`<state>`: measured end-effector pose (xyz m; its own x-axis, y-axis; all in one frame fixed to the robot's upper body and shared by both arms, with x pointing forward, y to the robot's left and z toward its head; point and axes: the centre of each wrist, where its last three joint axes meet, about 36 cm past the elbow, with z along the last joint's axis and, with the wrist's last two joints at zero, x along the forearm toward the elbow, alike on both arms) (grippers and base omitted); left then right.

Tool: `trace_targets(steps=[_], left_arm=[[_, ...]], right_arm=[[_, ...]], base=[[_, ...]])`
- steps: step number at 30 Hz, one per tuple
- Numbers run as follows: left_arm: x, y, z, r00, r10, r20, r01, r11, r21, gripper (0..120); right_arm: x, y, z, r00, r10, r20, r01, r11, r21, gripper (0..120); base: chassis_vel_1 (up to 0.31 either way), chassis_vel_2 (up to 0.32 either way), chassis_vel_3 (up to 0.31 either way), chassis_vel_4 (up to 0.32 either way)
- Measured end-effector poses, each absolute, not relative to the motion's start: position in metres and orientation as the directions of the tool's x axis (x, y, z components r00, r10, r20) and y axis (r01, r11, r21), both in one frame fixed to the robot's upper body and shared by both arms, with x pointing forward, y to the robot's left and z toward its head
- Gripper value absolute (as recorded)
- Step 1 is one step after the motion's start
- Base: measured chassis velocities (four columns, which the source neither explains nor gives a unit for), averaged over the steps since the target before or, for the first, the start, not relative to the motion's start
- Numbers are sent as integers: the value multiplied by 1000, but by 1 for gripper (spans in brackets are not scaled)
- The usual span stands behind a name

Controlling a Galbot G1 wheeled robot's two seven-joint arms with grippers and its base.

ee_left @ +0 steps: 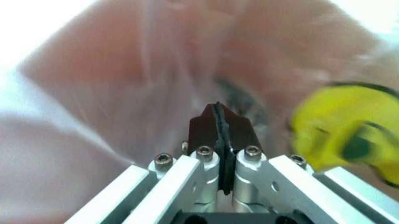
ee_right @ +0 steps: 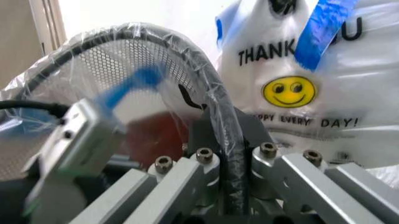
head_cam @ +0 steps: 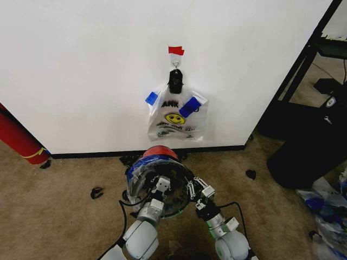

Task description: Pick up the garbage bag from the wall and place it over the trash bin.

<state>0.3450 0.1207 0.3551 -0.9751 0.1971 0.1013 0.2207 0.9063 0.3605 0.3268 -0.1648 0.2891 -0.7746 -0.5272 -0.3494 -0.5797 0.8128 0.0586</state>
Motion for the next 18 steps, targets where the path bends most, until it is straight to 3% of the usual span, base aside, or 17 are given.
trace_targets(steps=[9, 18], left_arm=[[366, 123, 347, -985, 133, 107, 166, 898, 407, 0], [384, 127, 343, -989, 107, 106, 143, 894, 425, 0]], right_arm=[[317, -168, 293, -735, -578, -353, -631, 774, 47, 0], [313, -180, 294, -633, -685, -362, -723, 689, -39, 0]], base=[[0, 0, 0, 0], [0, 0, 0, 0]])
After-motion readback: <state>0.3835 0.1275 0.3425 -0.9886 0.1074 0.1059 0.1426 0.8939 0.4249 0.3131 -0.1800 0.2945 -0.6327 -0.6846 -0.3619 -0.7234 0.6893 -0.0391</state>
